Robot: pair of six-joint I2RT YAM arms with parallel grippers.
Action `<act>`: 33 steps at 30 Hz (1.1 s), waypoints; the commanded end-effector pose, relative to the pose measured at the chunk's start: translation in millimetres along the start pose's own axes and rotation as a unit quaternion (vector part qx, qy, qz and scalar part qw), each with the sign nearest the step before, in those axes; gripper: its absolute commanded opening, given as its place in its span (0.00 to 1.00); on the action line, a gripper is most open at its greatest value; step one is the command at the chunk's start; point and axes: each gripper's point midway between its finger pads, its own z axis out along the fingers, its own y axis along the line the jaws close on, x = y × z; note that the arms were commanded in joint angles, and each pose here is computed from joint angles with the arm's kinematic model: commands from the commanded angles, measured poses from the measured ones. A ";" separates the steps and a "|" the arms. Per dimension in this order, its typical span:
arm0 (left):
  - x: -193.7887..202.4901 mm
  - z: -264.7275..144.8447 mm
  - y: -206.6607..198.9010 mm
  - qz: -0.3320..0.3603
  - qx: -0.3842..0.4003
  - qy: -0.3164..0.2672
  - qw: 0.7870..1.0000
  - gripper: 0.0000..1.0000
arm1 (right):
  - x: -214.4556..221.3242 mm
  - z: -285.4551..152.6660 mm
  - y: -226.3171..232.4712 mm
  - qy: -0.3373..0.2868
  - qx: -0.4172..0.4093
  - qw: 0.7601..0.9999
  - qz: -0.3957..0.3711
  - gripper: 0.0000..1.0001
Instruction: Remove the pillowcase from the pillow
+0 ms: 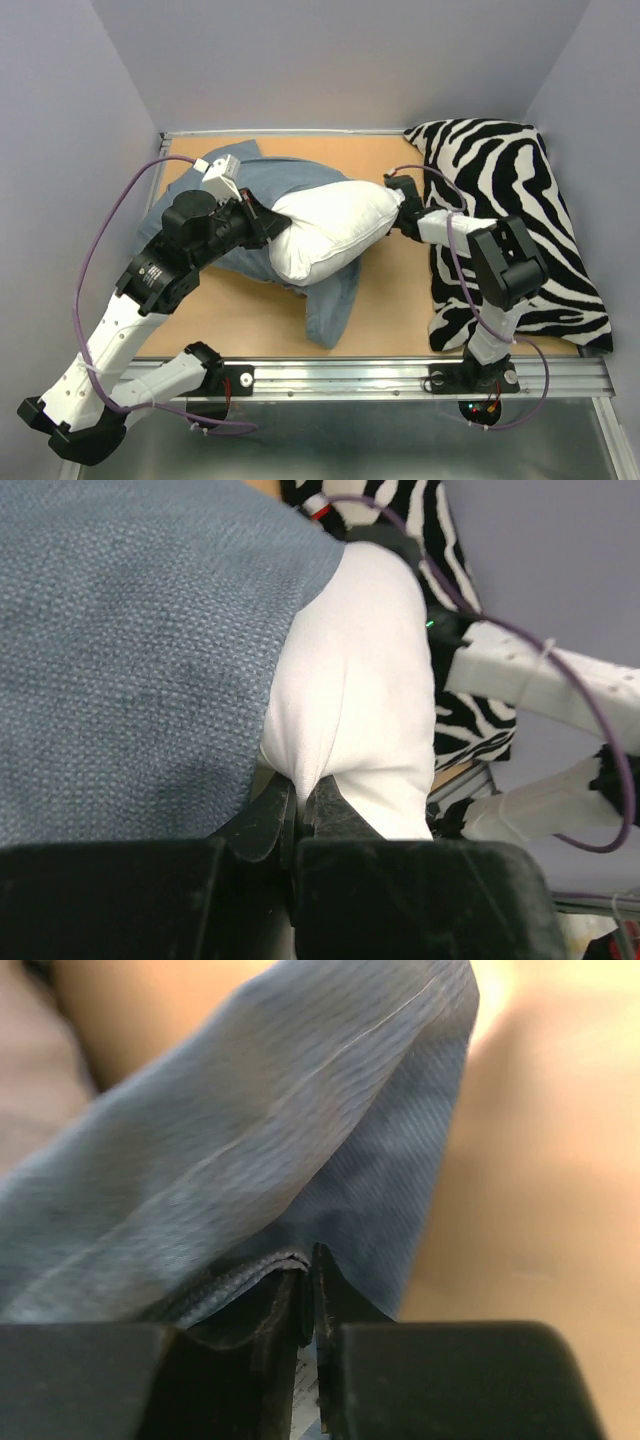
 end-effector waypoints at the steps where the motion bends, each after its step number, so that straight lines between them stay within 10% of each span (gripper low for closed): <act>1: -88.8 -30.0 -87.8 -0.025 0.170 -0.161 0.972 0.00 | 10.9 12.2 48.0 -0.003 -0.058 0.998 -0.032 0.23; 8: -91.6 0.0 -55.4 -0.050 0.102 -0.188 0.976 0.00 | -5.7 -64.0 50.9 -0.075 -0.067 0.995 0.006 0.68; 19: -71.1 31.8 -23.6 -0.086 0.078 -0.195 0.974 0.00 | -40.6 -175.4 63.4 -0.169 -0.069 0.982 0.039 0.81; 33: 52.0 116.5 -35.7 -0.122 0.122 -0.051 0.984 0.00 | -6.9 -179.9 91.3 -0.129 -0.197 0.971 0.046 1.00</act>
